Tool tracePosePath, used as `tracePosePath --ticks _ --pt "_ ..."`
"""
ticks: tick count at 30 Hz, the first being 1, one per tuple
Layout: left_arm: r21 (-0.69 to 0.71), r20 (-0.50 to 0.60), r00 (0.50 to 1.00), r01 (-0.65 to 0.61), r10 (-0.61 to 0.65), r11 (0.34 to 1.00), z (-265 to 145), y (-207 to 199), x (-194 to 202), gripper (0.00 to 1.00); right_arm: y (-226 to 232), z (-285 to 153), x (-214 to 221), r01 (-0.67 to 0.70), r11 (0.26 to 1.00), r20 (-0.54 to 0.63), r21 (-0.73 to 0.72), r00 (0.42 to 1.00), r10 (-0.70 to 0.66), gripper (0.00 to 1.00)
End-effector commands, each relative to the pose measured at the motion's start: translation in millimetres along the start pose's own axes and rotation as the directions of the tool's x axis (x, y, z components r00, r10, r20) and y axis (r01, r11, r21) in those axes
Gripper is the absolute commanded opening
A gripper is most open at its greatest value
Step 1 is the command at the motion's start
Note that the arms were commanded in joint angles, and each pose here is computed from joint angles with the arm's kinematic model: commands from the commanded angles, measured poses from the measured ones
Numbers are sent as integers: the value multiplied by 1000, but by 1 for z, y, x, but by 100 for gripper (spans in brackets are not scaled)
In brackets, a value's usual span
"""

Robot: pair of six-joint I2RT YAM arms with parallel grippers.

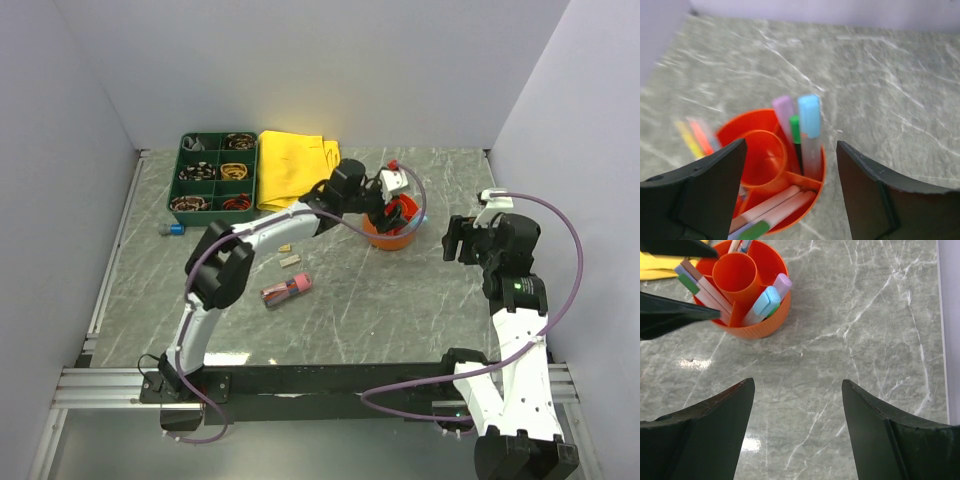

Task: Sort the stationery into containers
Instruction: Place the pen in the storage box, then pick up the stationery from the center of the board.

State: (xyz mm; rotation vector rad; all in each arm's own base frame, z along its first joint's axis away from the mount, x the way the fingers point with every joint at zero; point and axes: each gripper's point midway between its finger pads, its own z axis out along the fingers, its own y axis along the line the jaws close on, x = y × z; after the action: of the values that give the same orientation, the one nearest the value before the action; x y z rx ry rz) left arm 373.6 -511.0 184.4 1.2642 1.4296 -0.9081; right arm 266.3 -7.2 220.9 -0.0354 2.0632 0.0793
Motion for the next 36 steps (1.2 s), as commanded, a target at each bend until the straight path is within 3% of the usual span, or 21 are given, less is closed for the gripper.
tracePosePath --ticks 1,6,10,14,21,28,36 --pt "-155 121 985 -100 120 983 -63 12 -116 79 4 -2 -21 -11 1000 88 -25 996 13 79" --pt "-240 -51 997 -75 65 968 -106 17 -97 83 11 10 -35 -18 997 121 -77 992 27 78" --pt "-293 -213 977 -38 -26 955 -151 19 -64 84 19 27 -42 -50 989 110 -142 992 66 75" --pt "-310 -433 896 -46 -98 950 -201 12 -3 86 29 45 -45 -104 971 58 -218 991 119 74" --pt "-370 -614 779 -136 -132 919 -270 29 66 88 39 62 -45 -158 944 -5 -291 986 164 74" --pt "-317 -675 709 -29 -204 948 -289 53 101 77 44 69 -47 -141 933 -25 -331 990 141 72" --pt "-287 -688 690 29 -227 958 -273 60 128 74 36 73 -65 -19 948 3 -317 1000 21 69"
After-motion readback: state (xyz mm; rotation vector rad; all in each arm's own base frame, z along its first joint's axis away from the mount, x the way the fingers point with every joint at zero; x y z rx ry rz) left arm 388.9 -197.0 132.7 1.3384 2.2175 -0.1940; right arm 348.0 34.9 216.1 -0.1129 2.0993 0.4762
